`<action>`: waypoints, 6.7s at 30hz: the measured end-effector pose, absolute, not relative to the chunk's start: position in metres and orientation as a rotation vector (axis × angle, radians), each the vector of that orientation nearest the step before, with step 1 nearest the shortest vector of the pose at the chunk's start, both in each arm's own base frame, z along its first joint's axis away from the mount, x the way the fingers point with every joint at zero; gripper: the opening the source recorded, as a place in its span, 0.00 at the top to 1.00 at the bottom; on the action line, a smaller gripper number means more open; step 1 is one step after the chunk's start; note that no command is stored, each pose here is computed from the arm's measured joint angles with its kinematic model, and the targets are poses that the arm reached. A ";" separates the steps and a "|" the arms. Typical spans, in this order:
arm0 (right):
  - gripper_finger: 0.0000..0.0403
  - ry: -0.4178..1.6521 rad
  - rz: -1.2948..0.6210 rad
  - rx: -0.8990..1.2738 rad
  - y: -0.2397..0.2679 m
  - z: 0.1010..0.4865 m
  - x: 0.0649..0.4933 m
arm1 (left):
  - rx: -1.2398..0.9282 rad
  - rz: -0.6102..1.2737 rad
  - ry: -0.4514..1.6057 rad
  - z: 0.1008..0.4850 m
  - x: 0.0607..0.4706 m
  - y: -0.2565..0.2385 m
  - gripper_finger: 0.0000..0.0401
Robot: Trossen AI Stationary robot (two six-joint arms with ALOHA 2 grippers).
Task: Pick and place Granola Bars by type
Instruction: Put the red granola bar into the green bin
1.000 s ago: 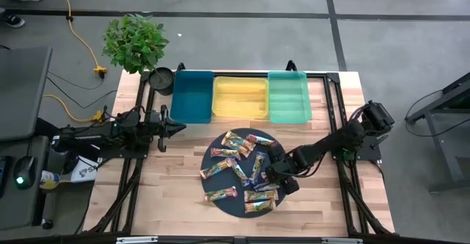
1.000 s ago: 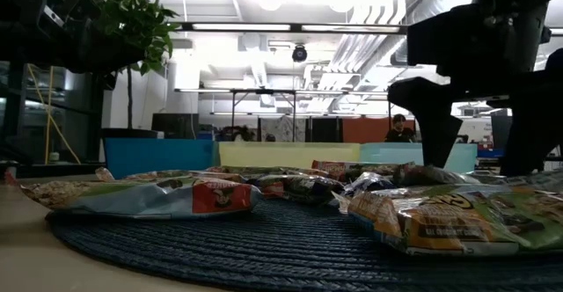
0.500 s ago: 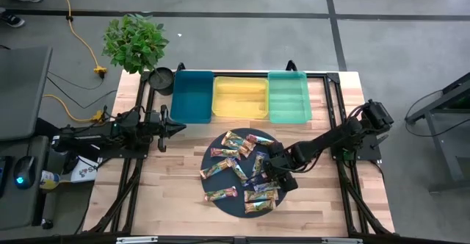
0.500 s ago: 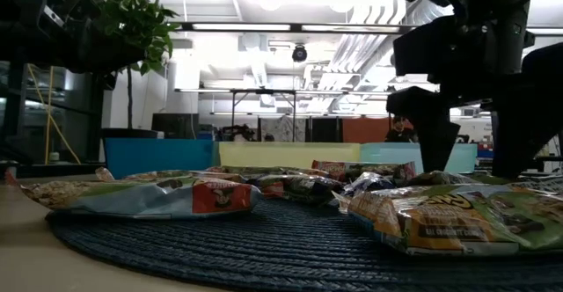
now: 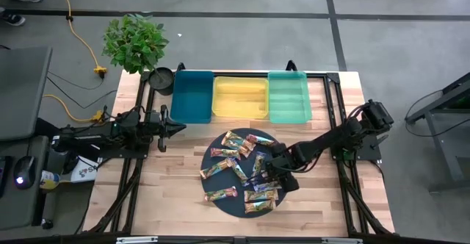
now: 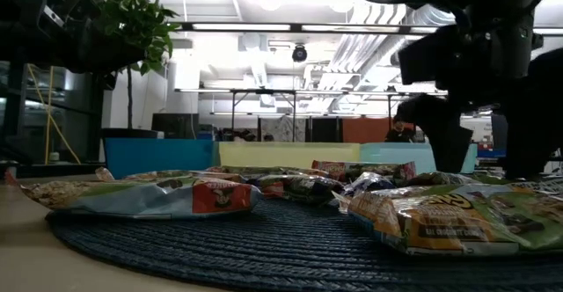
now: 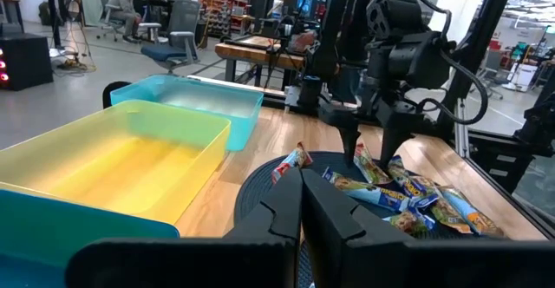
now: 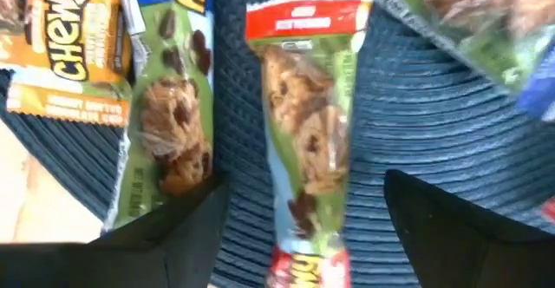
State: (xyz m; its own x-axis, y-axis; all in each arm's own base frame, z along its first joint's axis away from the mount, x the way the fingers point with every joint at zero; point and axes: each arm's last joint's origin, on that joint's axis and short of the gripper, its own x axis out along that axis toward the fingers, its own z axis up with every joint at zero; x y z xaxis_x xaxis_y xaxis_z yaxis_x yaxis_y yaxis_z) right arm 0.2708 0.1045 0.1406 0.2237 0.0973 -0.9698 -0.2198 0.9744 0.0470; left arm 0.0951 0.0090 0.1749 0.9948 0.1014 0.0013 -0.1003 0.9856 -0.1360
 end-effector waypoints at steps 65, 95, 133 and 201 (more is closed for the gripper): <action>0.82 1.216 0.276 0.007 0.112 0.154 0.283 | -0.136 0.101 -0.008 0.175 0.095 0.009 0.98; 0.82 0.374 0.172 -0.097 0.133 0.365 0.363 | -0.136 0.101 -0.008 0.175 0.095 0.009 0.98; 0.82 0.145 -0.964 -0.068 -0.042 0.492 0.238 | -0.137 0.103 0.013 0.173 0.095 0.009 0.98; 0.82 1.012 -0.921 0.658 -0.135 0.202 0.185 | -0.137 0.103 0.013 0.173 0.095 0.009 0.98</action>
State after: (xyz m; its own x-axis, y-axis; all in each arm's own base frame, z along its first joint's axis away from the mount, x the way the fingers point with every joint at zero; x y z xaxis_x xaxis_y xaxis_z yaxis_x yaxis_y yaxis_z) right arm 0.1848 -0.1354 0.2019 0.2305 -0.3320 -0.9147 0.8794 0.4735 0.0498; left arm 0.0950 0.0090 0.1729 0.9946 0.1020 -0.0204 -0.1039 0.9853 -0.1357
